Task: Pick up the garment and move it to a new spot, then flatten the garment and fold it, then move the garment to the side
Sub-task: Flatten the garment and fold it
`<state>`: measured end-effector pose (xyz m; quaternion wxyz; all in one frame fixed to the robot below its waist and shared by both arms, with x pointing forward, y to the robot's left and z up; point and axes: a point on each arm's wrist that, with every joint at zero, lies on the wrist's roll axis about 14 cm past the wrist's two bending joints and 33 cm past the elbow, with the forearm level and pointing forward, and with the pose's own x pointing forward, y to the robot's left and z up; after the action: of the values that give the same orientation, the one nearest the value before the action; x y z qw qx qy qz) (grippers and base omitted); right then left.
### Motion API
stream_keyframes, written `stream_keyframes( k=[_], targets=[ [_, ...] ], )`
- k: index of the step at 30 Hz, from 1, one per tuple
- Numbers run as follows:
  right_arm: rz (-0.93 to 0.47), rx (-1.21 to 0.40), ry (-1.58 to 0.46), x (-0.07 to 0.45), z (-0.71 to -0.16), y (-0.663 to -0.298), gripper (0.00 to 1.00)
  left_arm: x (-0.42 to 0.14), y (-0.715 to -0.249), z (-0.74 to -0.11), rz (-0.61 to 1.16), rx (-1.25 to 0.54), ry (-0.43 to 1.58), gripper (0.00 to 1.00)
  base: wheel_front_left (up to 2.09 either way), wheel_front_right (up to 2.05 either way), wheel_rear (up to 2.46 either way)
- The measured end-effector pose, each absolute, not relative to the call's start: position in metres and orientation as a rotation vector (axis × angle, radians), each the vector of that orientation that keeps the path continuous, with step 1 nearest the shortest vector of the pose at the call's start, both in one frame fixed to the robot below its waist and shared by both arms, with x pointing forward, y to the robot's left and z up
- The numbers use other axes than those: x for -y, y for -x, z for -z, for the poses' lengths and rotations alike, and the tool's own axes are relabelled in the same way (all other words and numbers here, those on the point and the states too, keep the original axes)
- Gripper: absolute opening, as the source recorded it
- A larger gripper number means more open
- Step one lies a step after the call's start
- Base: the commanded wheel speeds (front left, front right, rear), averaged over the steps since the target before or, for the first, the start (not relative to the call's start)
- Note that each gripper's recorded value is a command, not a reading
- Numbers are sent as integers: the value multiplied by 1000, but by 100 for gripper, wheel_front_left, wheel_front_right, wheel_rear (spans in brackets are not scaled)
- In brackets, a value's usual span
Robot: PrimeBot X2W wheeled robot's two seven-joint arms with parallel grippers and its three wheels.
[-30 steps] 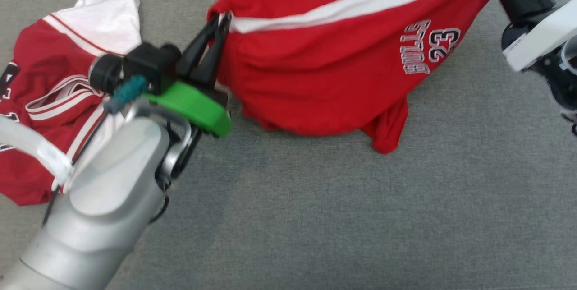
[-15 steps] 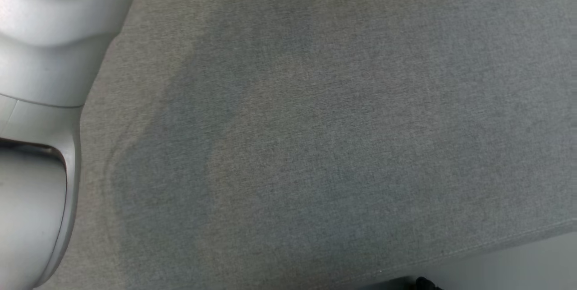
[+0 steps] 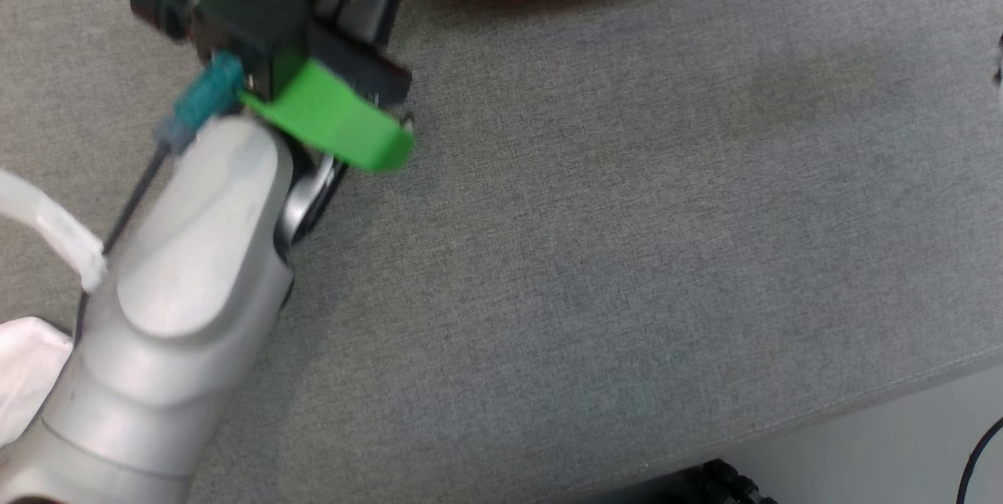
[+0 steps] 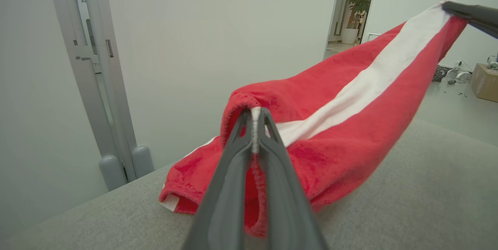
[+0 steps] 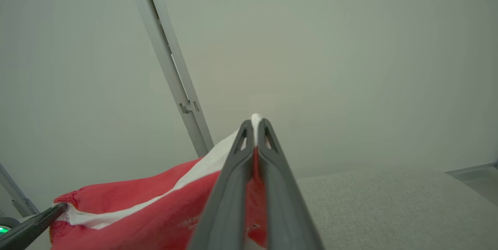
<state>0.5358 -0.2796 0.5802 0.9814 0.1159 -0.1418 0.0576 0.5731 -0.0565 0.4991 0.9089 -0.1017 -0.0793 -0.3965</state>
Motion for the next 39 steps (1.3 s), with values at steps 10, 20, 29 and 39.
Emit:
stream_keyframes(
  k=[10,20,29,39],
  targets=[
    [58,104,-362,298,-519,-418,0,3,-445,-432,716,-126,299,0,0,0,0],
    [17,25,-406,270,-514,-344,0,-27,-372,-446,681,-147,221,0,0,0,0],
    [-89,9,-221,255,-516,-350,0,-44,-361,-464,620,-119,208,0,0,0,0],
    [-120,-7,-85,267,-508,-437,0,-11,-427,-483,650,-91,269,0,0,0,0]
  ],
)
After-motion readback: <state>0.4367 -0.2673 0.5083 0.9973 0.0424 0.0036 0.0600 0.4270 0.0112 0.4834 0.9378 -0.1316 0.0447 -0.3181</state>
